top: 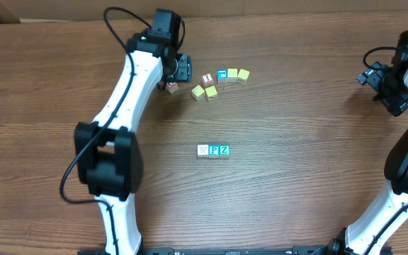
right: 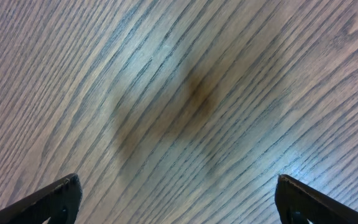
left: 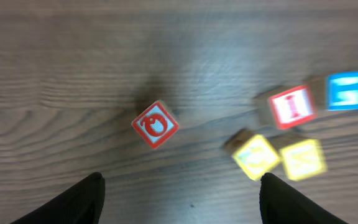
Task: Flip 4 blocks
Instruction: 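Move the left gripper back over the red-bordered block in the cluster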
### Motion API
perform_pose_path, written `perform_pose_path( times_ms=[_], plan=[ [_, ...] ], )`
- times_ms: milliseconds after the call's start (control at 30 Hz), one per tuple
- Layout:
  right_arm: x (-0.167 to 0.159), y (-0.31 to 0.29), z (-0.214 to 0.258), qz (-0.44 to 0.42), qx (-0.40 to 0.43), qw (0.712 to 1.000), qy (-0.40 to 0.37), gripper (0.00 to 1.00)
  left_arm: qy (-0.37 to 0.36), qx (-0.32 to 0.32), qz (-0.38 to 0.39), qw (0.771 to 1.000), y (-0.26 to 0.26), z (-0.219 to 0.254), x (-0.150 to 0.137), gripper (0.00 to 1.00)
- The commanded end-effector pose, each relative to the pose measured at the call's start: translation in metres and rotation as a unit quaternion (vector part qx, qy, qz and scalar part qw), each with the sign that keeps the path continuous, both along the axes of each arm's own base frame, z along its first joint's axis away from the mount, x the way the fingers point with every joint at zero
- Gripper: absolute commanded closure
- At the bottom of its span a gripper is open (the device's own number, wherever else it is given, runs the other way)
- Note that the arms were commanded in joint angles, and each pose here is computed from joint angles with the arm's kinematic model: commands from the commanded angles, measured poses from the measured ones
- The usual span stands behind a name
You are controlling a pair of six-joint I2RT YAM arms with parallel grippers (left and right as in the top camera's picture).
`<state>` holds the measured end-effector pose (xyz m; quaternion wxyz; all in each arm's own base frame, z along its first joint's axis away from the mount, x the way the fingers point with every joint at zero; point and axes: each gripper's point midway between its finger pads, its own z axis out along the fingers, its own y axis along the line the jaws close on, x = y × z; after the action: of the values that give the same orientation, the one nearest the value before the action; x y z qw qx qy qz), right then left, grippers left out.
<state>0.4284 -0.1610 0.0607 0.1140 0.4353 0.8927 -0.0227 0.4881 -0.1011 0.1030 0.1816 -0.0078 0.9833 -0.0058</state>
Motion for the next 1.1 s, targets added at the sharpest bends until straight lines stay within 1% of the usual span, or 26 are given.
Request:
perform_pose_path(
  times_ms=[0,67,200,267,300,533,600,700,833,967,1000,1067],
  plan=[
    [0.007,-0.001,0.010,0.001,-0.005,1.000,-0.015,0.00,0.030,0.039,-0.010,0.999,0.007,-0.035,0.001,0.28],
    [0.007,-0.001,0.010,0.001,-0.005,1.000,-0.015,0.00,0.039,0.052,-0.006,0.998,0.011,-0.048,0.001,0.29],
    [0.007,-0.001,0.010,0.001,-0.005,1.000,-0.015,0.00,0.036,0.053,-0.007,0.998,0.009,-0.068,0.011,0.29],
    [0.007,-0.001,0.010,0.001,-0.005,1.000,-0.015,0.00,0.033,0.055,-0.014,0.998,0.009,-0.075,0.015,0.23],
    [0.007,-0.001,0.010,0.001,-0.005,1.000,-0.015,0.00,0.033,0.055,-0.014,0.998,0.009,-0.078,0.016,0.22],
    [0.007,-0.001,0.010,0.001,-0.005,1.000,-0.015,0.00,0.015,0.051,-0.013,0.998,0.006,-0.082,0.026,0.21],
    [0.007,-0.001,0.010,0.001,-0.005,1.000,-0.015,0.00,0.014,0.051,-0.014,0.999,0.006,-0.082,0.027,0.24],
    [0.007,-0.001,0.010,0.001,-0.005,1.000,-0.015,0.00,0.014,0.051,-0.014,0.999,0.006,-0.082,0.027,0.31],
    [0.007,-0.001,0.010,0.001,-0.005,1.000,-0.015,0.00,0.015,0.055,-0.012,0.998,0.007,-0.082,0.027,0.32],
    [0.007,-0.001,0.010,0.001,-0.005,1.000,-0.015,0.00,0.023,0.056,-0.012,0.998,0.008,-0.084,0.023,0.48],
    [0.007,-0.001,0.010,0.001,-0.005,1.000,-0.015,0.00,0.025,0.056,-0.012,0.998,0.008,-0.084,0.022,0.51],
    [0.007,-0.001,0.010,0.001,-0.005,1.000,-0.015,0.00,0.026,0.055,-0.005,0.998,0.009,-0.084,0.021,0.53]
  ],
)
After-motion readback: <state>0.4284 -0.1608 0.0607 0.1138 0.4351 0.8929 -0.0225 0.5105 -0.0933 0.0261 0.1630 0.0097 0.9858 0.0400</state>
